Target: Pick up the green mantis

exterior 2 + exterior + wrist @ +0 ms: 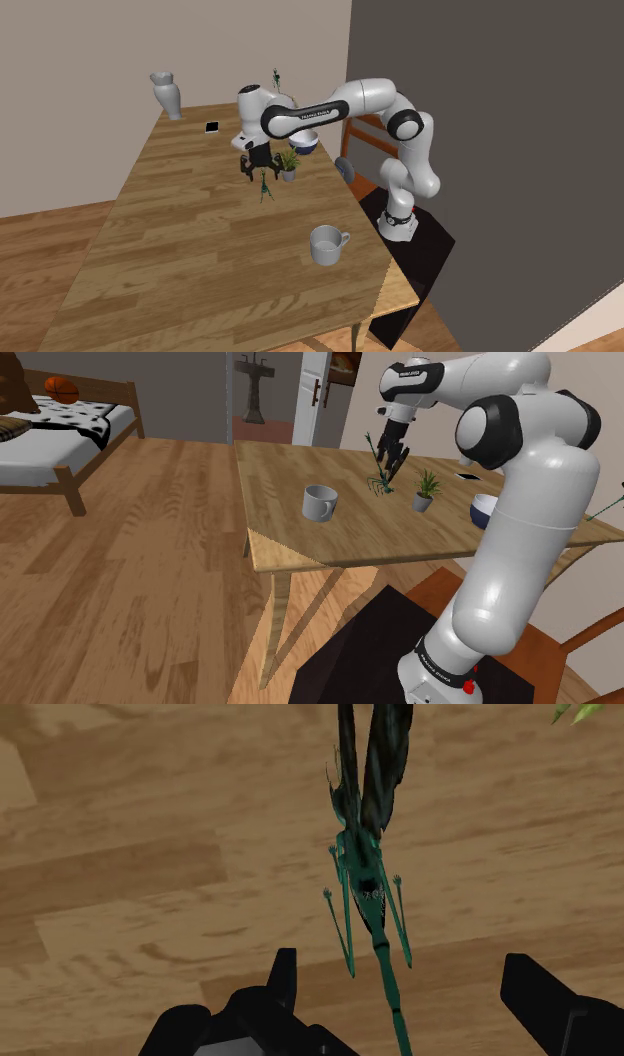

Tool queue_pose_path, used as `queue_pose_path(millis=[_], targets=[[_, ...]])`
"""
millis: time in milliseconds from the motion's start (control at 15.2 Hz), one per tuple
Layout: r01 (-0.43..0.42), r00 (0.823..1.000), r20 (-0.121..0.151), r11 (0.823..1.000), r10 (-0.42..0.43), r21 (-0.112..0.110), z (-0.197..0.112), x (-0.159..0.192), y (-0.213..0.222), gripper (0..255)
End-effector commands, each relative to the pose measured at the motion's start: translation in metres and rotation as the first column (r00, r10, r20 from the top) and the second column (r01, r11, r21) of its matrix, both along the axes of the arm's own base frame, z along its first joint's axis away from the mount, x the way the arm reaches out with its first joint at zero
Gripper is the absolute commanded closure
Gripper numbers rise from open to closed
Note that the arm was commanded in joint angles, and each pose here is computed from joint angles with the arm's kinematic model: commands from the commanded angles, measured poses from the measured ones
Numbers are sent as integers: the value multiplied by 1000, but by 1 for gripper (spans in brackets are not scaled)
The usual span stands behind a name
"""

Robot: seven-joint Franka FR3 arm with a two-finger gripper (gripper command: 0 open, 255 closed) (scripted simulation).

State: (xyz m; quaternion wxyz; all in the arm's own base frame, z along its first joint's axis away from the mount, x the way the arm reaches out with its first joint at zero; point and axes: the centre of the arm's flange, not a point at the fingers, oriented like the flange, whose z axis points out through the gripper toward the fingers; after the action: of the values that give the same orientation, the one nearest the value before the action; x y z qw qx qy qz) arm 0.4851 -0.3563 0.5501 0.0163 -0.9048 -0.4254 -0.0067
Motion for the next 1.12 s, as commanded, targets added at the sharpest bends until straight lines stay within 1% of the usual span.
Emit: queue_pose_path(millis=[0,330,462,528,1056], targets=[[-9,1000,1,1000,9,1,-9,2,-3,0],[-9,1000,1,1000,9,1,-38,2,-3,0],[-9,1000,1,1000,9,1,-38,2,-3,0],[-9,1000,1,1000,9,1,-38,2,-3,255],[-9,1000,1,1000,9,1,-38,2,-3,255]])
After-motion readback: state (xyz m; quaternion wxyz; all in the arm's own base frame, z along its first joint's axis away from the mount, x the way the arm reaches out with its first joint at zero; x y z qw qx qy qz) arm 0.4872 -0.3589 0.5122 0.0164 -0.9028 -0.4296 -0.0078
